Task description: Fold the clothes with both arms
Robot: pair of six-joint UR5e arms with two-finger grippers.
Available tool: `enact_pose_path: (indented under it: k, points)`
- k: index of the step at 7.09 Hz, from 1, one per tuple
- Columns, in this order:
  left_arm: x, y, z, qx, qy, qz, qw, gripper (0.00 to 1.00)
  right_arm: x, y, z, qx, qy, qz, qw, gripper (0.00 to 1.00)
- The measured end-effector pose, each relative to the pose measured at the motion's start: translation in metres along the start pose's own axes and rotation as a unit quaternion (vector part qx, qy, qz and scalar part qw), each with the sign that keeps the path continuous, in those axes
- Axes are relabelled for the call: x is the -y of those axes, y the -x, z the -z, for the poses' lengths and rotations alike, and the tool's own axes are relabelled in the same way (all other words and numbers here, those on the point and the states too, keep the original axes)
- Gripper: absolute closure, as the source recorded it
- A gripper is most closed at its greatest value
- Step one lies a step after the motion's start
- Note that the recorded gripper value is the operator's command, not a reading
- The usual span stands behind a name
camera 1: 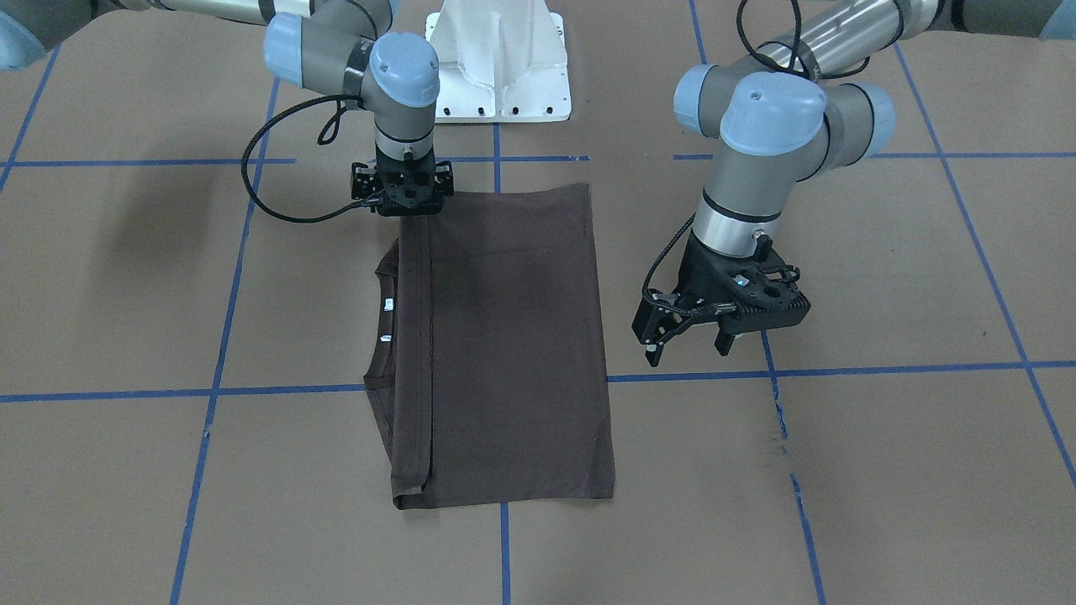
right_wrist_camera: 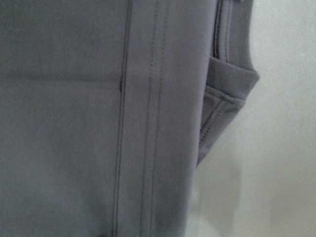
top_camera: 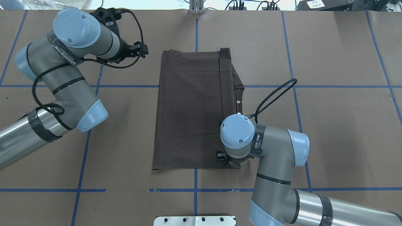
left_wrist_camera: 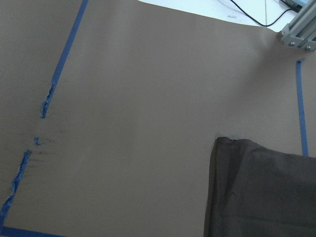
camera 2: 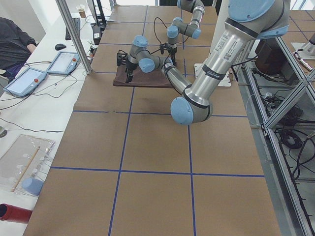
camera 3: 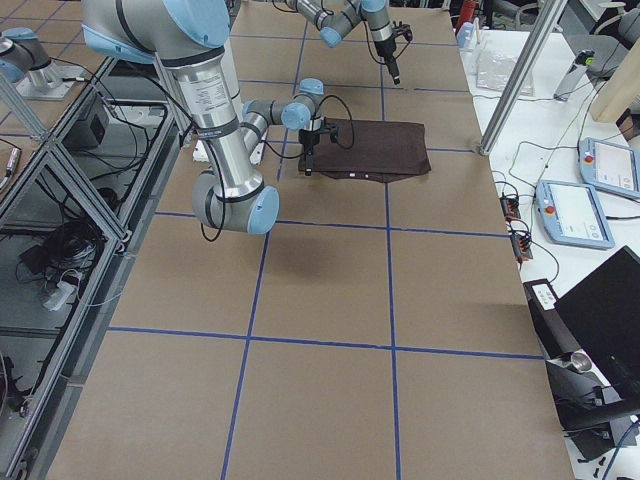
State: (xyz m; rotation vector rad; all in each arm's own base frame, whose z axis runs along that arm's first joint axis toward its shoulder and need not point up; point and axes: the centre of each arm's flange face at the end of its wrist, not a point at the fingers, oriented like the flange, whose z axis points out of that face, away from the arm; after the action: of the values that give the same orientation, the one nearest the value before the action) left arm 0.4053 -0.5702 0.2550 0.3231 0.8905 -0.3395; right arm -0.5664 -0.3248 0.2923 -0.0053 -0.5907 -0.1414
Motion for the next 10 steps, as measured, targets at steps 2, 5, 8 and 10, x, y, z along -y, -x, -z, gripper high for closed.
enact_pose_path:
  k: [2,5,8,10]
  points:
    - [-0.001,-0.001,0.000,-0.001,0.001,-0.001,1.0000,0.00,0.000,-0.006,0.006,-0.007,0.002,-0.004,1.0000,0.00]
    - [-0.002,-0.002,0.001,-0.003,0.001,-0.001,1.0000,0.00,-0.001,-0.015,0.001,-0.015,0.004,-0.007,0.9999,0.00]
    - [-0.003,-0.002,0.000,-0.002,0.001,-0.002,1.0000,0.00,-0.001,-0.014,0.003,-0.011,0.002,-0.006,0.9999,0.00]
    - [-0.003,-0.002,0.000,-0.002,0.001,-0.002,1.0000,0.00,-0.001,-0.007,0.006,0.004,-0.006,0.000,1.0000,0.00]
